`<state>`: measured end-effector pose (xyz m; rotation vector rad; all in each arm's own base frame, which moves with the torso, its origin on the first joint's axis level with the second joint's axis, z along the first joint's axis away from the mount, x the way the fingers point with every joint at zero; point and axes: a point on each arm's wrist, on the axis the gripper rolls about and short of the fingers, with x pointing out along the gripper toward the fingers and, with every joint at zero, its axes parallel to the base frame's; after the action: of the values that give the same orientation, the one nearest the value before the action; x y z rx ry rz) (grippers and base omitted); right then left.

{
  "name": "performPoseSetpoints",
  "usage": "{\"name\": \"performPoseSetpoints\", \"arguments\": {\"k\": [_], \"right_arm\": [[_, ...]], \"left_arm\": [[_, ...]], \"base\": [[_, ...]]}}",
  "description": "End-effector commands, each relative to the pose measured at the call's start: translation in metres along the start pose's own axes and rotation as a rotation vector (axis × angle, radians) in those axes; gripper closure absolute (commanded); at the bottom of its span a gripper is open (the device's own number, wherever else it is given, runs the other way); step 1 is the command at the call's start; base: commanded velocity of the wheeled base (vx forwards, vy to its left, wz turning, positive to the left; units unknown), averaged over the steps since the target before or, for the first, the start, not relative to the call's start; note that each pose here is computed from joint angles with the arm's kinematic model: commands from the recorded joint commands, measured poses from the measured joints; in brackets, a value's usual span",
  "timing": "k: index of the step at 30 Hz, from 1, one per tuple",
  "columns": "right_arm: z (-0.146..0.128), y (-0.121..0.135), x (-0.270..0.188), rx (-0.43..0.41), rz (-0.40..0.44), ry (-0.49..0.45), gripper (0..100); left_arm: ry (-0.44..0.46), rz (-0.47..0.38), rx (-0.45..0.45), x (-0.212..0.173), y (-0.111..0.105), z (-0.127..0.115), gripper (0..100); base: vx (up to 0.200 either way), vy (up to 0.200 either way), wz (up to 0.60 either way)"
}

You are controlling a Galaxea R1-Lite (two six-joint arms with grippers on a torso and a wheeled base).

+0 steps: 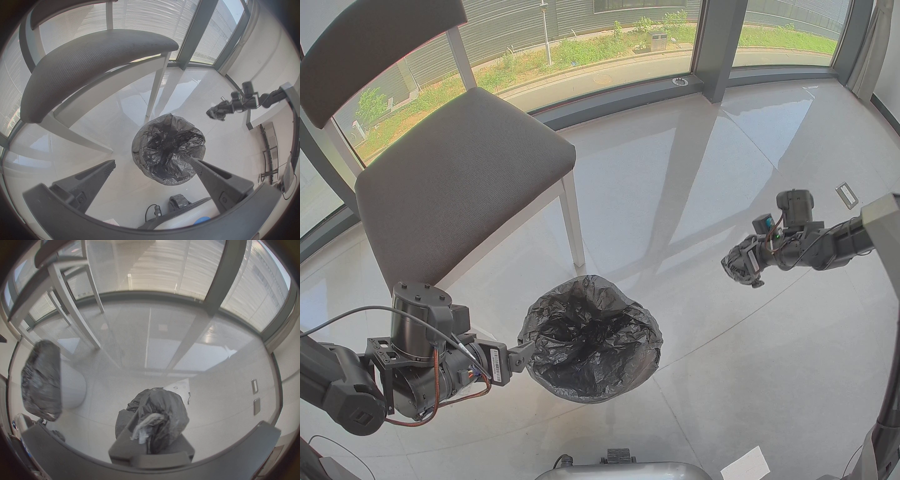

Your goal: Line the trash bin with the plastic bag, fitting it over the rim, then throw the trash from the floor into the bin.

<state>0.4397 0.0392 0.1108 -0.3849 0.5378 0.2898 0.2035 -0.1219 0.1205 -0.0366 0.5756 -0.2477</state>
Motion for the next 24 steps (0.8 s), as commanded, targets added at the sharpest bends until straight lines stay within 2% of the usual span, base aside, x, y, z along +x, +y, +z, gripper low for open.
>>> {"name": "performPoseSetpoints", "arguments": {"k": [1,3,6,8,10,13,18,24], "right_arm": [[0.071,0.043,-0.137,-0.105,0.034,-0.3,100],[0.085,0.066,-0.174,-0.121,0.084,-0.385,100],[0.091,0.08,-0.196,-0.121,0.129,-0.434,100],[0.095,0.106,-0.219,-0.116,0.232,-0.473,100],[0.085,0.131,-0.226,-0.095,0.353,-0.43,100],[0.063,0.157,-0.222,-0.097,0.45,-0.342,100],[0.034,0.184,-0.203,-0.146,0.522,-0.218,100],[0.018,0.205,-0.178,-0.176,0.563,-0.113,100]], "left_arm": [[-0.01,-0.031,0.044,-0.002,-0.007,-0.003,0],[-0.026,-0.037,0.038,-0.001,-0.007,0.0,0],[-0.034,-0.036,0.035,-0.001,-0.008,0.002,0],[-0.026,-0.032,0.035,-0.001,-0.007,0.0,0],[-0.018,-0.029,0.038,-0.001,-0.005,-0.003,0],[-0.032,-0.034,0.036,-0.001,-0.006,-0.001,0],[-0.046,-0.039,0.034,-0.002,-0.007,0.001,0],[-0.061,-0.039,0.028,-0.003,-0.006,0.002,0]], "base": [[0.0,0.0,0.0],[0.0,0.0,0.0],[0.0,0.0,0.0],[0.0,0.0,0.0],[0.0,0.0,0.0],[0.0,0.0,0.0],[0.0,0.0,0.0],[0.0,0.0,0.0]]}}
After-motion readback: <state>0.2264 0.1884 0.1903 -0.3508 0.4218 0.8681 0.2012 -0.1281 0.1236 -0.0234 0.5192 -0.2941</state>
